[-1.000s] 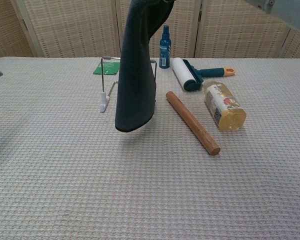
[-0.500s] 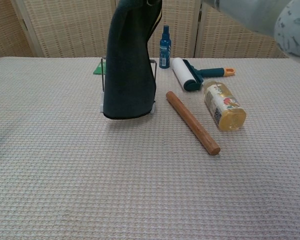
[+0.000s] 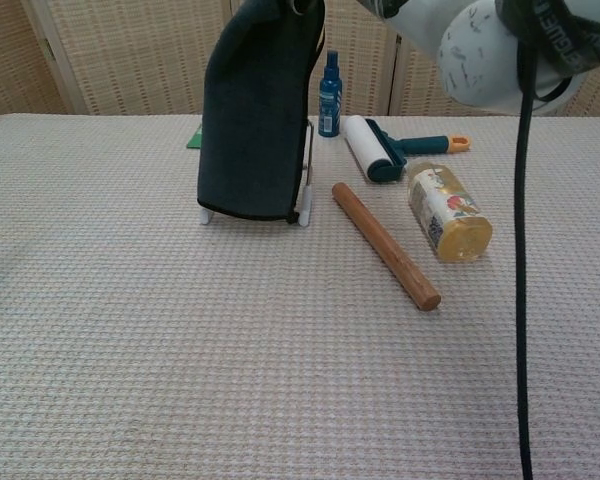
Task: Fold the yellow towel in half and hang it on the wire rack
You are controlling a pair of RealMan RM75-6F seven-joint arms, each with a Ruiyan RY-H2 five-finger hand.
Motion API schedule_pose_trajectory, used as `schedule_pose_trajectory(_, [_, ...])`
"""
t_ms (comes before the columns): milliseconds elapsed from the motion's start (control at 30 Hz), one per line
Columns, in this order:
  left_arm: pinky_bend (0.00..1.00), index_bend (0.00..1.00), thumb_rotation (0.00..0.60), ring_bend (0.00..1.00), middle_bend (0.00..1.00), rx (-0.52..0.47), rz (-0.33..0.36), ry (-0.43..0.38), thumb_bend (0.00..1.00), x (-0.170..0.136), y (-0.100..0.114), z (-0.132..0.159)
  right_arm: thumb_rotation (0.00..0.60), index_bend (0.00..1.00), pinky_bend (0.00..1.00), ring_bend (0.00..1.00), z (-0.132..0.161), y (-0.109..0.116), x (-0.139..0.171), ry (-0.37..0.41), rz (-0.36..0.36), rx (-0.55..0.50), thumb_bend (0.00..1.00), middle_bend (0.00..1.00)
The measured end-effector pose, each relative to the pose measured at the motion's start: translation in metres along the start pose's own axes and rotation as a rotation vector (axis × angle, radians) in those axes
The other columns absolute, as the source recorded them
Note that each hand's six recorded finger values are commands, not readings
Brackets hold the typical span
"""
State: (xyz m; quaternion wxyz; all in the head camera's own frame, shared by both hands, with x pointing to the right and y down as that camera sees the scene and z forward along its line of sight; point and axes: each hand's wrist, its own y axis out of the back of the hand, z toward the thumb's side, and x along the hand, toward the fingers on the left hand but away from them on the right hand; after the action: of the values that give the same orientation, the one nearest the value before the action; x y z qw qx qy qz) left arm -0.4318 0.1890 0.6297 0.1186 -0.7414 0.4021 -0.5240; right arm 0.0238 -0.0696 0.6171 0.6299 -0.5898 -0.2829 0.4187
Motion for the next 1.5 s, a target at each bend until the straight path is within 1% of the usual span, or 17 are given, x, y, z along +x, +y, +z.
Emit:
schedule_pose_trajectory(200, [0.92,0.06,0.6,0.83,0.87,0.004,0.004,0.005,0.46,-0.002,0.001,0.0,0.6,0.6,1.0,1.0,0.005,-0.015,-0.013,-0.015,0.031,0.005,0.58,0.93])
schedule_pose_trajectory(233, [0.92,0.06,0.6,0.83,0.87,0.004,0.004,0.006,0.46,-0.003,0.001,0.0,0.6,0.59,1.0,1.0,0.006,-0.017,-0.014,-0.015,0.034,0.005,0.58,0.93])
schedule_pose_trajectory(267, [0.92,0.06,0.6,0.83,0.87,0.004,0.005,0.008,0.46,-0.003,0.001,-0.001,0.6,0.56,1.0,1.0,0.007,-0.018,-0.016,-0.016,0.038,0.006,0.58,0.93])
schedule_pose_trajectory(333, [0.92,0.06,0.6,0.83,0.87,0.005,0.005,0.011,0.46,-0.004,0.001,-0.001,0.6,0.43,1.0,1.0,0.01,-0.023,-0.019,-0.021,0.05,0.01,0.58,0.93])
schedule_pose_trajectory(400, [0.92,0.06,0.6,0.83,0.87,0.007,0.005,0.015,0.46,-0.004,0.001,-0.003,0.6,0.25,1.0,1.0,0.011,-0.027,-0.021,-0.029,0.064,0.013,0.57,0.93])
schedule_pose_trajectory(433, [0.92,0.06,0.6,0.83,0.87,0.007,0.005,0.016,0.46,-0.005,0.001,-0.003,0.6,0.18,1.0,1.0,0.012,-0.029,-0.022,-0.033,0.071,0.012,0.56,0.92])
schedule_pose_trajectory(467, [0.92,0.06,0.6,0.83,0.87,0.005,0.005,0.017,0.46,-0.005,0.001,-0.003,0.6,0.1,1.0,1.0,0.012,-0.03,-0.023,-0.038,0.079,0.01,0.56,0.92])
schedule_pose_trajectory(500, [0.92,0.06,0.6,0.83,0.87,0.004,0.005,0.017,0.46,-0.005,0.001,-0.004,0.6,0.03,1.0,1.0,0.012,-0.032,-0.024,-0.047,0.089,0.005,0.56,0.91])
schedule_pose_trajectory(533, [0.92,0.06,0.6,0.83,0.87,0.001,0.004,0.017,0.46,-0.006,0.001,-0.004,0.6,0.01,1.0,1.0,0.011,-0.034,-0.025,-0.054,0.097,0.001,0.56,0.91])
schedule_pose_trajectory(633, [0.92,0.06,0.6,0.83,0.87,0.001,0.004,0.014,0.46,-0.007,0.001,-0.003,0.6,0.0,1.0,1.0,0.011,-0.036,-0.026,-0.066,0.114,-0.005,0.52,0.9])
schedule_pose_trajectory(767, [0.92,0.06,0.6,0.83,0.87,0.006,0.007,0.008,0.46,-0.006,0.002,-0.002,0.6,0.0,1.0,1.0,0.009,-0.036,-0.025,-0.068,0.113,-0.008,0.48,0.9])
schedule_pose_trajectory(967, [0.92,0.06,0.6,0.83,0.87,0.026,0.02,0.0,0.46,-0.006,0.005,0.0,0.6,0.0,1.0,1.0,-0.001,-0.034,-0.017,-0.06,0.101,-0.028,0.47,0.89])
schedule_pose_trajectory(1133, [0.91,0.06,0.6,0.82,0.86,0.039,0.037,-0.005,0.46,-0.003,0.009,0.002,0.6,0.0,1.0,1.0,-0.013,-0.03,0.0,-0.039,0.091,-0.062,0.47,0.89])
schedule_pose_trajectory(1267, [0.88,0.06,0.6,0.75,0.8,0.073,0.061,-0.013,0.46,0.0,0.014,0.005,0.6,0.01,1.0,1.0,-0.024,-0.025,0.022,-0.016,0.095,-0.103,0.47,0.86])
schedule_pose_trajectory(1367, [0.84,0.07,0.6,0.68,0.74,0.104,0.083,-0.018,0.46,0.001,0.017,0.007,0.6,0.02,1.0,0.98,-0.035,-0.02,0.045,0.0,0.104,-0.138,0.47,0.86])
schedule_pose_trajectory(1500, [0.71,0.09,0.6,0.57,0.64,0.148,0.111,-0.022,0.45,0.003,0.02,0.009,0.6,0.05,1.0,0.93,-0.06,-0.013,0.085,0.005,0.126,-0.169,0.47,0.83])
